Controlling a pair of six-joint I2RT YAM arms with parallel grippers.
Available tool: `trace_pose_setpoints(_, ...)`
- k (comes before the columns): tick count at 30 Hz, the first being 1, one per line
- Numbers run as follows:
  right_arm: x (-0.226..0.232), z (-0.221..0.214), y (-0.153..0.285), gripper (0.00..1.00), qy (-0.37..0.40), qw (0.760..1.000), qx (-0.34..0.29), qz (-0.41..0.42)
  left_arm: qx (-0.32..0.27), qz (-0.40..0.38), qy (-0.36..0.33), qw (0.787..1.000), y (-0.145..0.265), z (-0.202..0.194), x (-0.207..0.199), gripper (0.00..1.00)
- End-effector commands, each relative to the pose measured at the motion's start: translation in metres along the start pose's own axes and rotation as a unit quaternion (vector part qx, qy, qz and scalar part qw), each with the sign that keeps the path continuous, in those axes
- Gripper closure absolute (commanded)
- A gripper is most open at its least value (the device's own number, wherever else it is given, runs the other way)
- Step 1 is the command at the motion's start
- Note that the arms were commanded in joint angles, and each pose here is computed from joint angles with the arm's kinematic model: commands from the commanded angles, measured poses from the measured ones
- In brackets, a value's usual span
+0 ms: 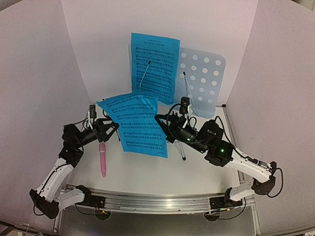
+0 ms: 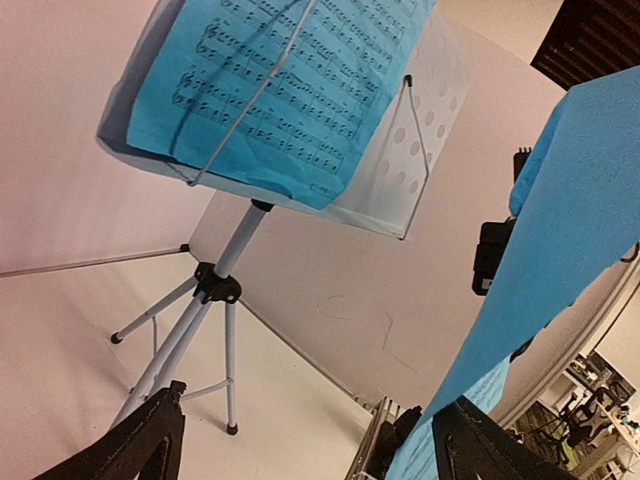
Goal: Set up the instrument practice props
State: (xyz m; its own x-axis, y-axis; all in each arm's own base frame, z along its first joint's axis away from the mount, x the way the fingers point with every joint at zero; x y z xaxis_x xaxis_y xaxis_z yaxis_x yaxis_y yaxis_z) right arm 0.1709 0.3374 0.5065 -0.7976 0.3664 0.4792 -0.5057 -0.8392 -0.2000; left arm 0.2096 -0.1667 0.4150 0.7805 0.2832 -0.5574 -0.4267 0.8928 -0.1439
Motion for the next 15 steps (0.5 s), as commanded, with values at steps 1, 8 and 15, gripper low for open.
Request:
trace_pose_setpoints(1,0.008,0.009,0.004,1.00,0.006,1.000,-0.014,0.023,-0.004,-0.079,-0.025,0.997,-0.005,0.018,-0.039,0.15)
trace_pose_setpoints(8,0.000,0.003,0.000,1.00,0.006,1.000,-0.005,0.017,0.017,-0.124,-0.021,0.992,-0.017,0.009,-0.056,0.49)
trace_pose_setpoints(15,-0.007,0.002,0.007,1.00,0.022,0.999,0.005,0.025,0.051,-0.127,-0.040,0.990,-0.010,0.010,-0.069,1.00)
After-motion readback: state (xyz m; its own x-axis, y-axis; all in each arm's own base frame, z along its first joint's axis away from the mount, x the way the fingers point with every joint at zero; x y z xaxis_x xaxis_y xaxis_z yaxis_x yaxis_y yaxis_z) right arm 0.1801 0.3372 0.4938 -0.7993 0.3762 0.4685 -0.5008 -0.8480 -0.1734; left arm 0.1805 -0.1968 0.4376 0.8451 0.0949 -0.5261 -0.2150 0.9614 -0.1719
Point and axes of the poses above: each gripper's point midway between its finger pads, its own y axis back along the fingers, its own x axis along the line the jaws close on, z = x × y, the point moved 7 cm from there along y, back along the fingers, and after that the axes turned 2 degrees about y, right-handed, at the moved point
